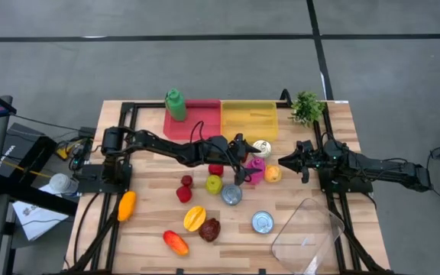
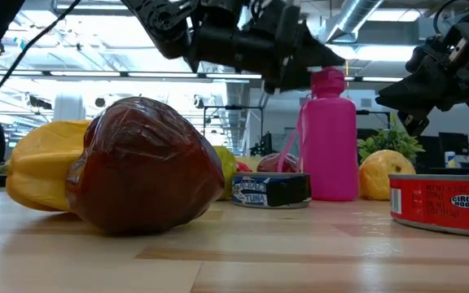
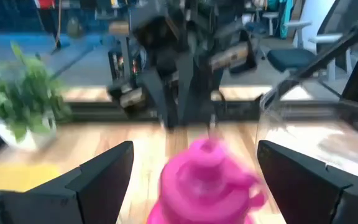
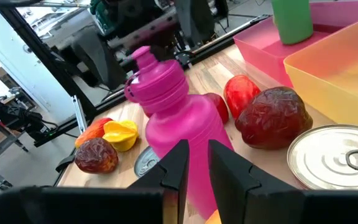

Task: Pick & Place Food Item
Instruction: Put the pink tumbler into the pink bin

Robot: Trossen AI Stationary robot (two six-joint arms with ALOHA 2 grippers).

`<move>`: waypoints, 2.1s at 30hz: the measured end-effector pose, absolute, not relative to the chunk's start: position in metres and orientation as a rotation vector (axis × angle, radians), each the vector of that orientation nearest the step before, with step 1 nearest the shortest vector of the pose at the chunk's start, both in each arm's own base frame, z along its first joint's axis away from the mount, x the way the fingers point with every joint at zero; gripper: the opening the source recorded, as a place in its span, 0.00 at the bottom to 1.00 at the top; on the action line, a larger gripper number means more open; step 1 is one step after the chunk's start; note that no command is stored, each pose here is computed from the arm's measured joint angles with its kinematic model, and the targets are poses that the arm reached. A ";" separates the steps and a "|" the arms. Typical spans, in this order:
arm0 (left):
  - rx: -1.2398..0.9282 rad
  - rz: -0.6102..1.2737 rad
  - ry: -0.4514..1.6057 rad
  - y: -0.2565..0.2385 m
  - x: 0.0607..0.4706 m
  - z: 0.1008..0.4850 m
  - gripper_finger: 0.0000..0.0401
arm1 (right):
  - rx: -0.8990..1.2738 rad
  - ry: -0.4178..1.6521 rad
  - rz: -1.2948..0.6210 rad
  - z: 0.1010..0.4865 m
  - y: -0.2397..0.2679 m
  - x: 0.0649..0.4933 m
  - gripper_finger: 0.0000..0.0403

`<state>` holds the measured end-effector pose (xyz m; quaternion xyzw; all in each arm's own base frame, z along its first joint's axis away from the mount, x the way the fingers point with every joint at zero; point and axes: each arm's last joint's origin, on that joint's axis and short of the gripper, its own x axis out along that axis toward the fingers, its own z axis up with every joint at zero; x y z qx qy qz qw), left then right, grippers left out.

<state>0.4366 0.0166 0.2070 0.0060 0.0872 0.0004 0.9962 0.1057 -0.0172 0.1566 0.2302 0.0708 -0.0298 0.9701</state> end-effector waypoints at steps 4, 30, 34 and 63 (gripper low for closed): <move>0.011 -0.008 0.194 0.014 0.439 0.197 0.83 | 0.465 0.143 -0.060 0.157 -0.017 0.106 0.14; 0.011 0.000 0.223 0.014 0.441 0.187 0.64 | 0.467 0.147 -0.061 0.156 -0.017 0.106 0.14; 0.010 0.000 0.225 0.014 0.441 0.187 0.59 | 0.467 0.147 -0.061 0.156 -0.017 0.106 0.14; 0.057 0.428 0.084 0.013 0.375 0.320 0.54 | 0.467 0.148 -0.062 0.156 -0.017 0.106 0.14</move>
